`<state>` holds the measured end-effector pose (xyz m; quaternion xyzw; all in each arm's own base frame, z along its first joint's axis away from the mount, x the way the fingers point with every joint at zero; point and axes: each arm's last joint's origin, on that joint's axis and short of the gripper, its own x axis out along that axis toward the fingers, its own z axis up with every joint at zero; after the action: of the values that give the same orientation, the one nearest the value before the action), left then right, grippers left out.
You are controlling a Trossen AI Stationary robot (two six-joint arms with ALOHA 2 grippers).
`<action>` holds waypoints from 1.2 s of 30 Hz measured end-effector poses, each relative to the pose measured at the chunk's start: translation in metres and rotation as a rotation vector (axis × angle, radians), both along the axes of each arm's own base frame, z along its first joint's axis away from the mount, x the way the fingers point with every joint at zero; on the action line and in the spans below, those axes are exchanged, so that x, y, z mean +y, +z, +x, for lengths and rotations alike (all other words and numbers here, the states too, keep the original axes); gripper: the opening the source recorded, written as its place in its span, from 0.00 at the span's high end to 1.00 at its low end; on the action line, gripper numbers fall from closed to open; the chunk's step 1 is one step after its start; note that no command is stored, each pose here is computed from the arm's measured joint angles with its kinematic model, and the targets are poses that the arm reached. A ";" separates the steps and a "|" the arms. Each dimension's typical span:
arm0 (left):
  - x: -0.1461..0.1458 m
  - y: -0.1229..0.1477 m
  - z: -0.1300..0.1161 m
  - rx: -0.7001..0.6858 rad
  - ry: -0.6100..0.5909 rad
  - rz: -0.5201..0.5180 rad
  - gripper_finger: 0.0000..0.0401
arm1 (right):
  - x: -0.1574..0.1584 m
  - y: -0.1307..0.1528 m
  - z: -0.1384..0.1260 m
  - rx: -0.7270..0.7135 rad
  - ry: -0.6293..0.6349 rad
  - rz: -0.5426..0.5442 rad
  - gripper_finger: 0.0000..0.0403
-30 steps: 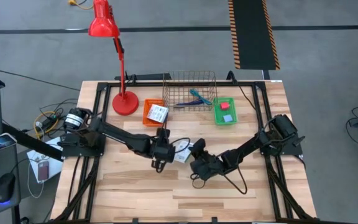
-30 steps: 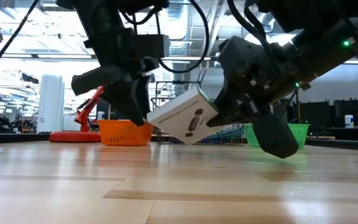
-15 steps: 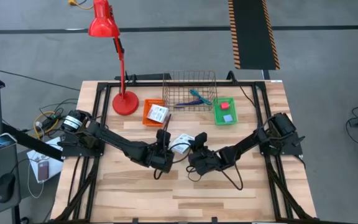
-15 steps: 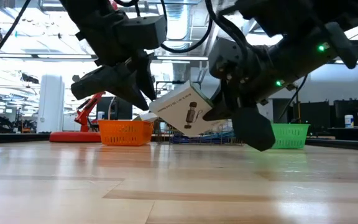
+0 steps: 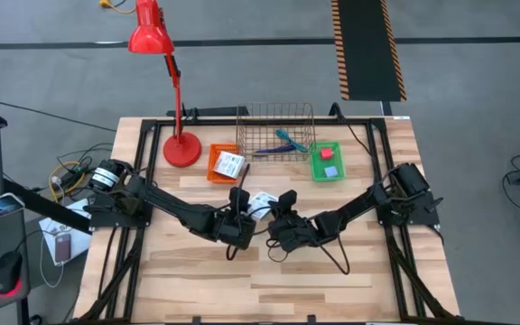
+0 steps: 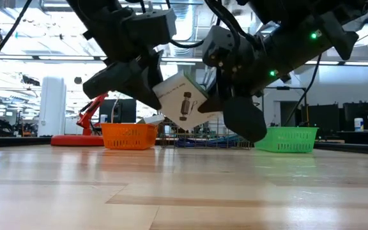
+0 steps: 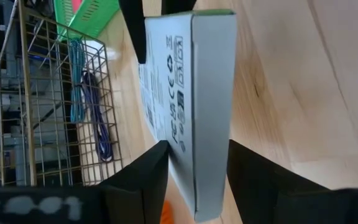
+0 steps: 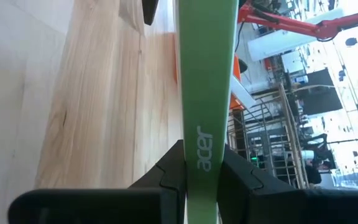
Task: Pick and place items into bin
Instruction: Put the card reader box into the orange bin
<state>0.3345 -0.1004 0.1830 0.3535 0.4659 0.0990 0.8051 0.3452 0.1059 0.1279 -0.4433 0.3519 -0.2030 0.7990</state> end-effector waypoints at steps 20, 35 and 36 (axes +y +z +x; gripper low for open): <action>0.001 0.001 0.000 -0.049 0.066 0.029 0.93 | 0.001 0.001 0.002 -0.012 0.033 0.041 0.81; 0.003 -0.001 -0.004 -0.014 0.091 0.052 0.93 | 0.012 -0.008 -0.011 0.093 0.054 0.035 0.47; 0.004 -0.001 -0.006 -0.004 0.103 0.069 0.93 | 0.012 -0.009 -0.012 0.104 0.045 0.037 0.46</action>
<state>0.3286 -0.0964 0.1818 0.3565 0.4784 0.1571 0.7870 0.3328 0.1177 0.1190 -0.4463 0.3865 -0.1551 0.7921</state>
